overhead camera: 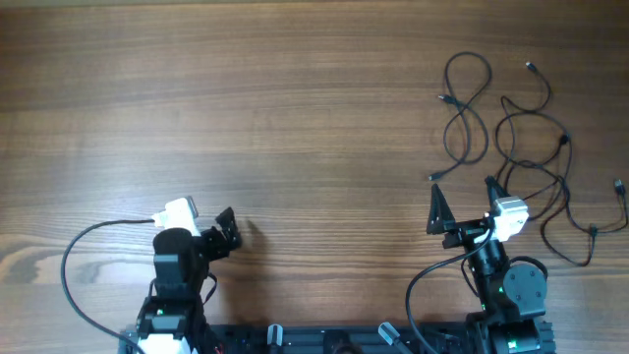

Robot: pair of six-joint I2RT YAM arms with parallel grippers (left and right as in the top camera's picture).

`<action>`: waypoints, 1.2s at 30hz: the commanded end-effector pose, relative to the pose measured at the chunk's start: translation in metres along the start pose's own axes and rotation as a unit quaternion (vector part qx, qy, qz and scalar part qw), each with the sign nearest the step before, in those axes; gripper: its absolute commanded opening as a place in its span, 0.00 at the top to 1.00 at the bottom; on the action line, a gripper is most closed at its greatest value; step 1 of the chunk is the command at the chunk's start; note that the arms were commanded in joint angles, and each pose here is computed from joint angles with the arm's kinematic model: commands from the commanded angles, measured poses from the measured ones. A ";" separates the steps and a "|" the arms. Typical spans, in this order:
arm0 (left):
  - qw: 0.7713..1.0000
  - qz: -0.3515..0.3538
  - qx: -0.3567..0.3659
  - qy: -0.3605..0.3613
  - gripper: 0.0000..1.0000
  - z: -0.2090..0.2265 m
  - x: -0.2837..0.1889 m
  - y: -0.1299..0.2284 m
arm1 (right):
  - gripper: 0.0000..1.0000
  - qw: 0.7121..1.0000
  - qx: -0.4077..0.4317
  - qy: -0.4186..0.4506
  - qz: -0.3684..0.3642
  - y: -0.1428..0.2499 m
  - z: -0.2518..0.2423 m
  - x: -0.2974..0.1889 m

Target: Untangle cables

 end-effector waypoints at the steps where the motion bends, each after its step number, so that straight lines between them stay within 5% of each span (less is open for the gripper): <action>1: 0.999 -0.044 0.005 0.006 0.00 -0.001 -0.006 -0.012 | 0.00 1.000 -0.003 0.002 -0.007 -0.002 0.000 -0.001; 20: 0.959 -0.272 0.072 0.026 0.00 -0.012 -0.055 -0.073 | 0.00 1.000 -0.003 0.002 -0.007 -0.002 0.000 -0.001; 36: 0.957 -0.282 0.071 0.023 0.00 -0.012 -0.058 -0.076 | 0.00 1.000 -0.003 0.002 -0.007 -0.002 0.000 -0.001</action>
Point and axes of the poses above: each gripper's point midway between its finger pads, its own x axis out along the fingers, its own z axis along the line the jaws close on, y = z × x, the point moved 6 cm from there along -x, back along the fingers, and after that the axes turned 14 degrees about x, right-handed, at the moved point
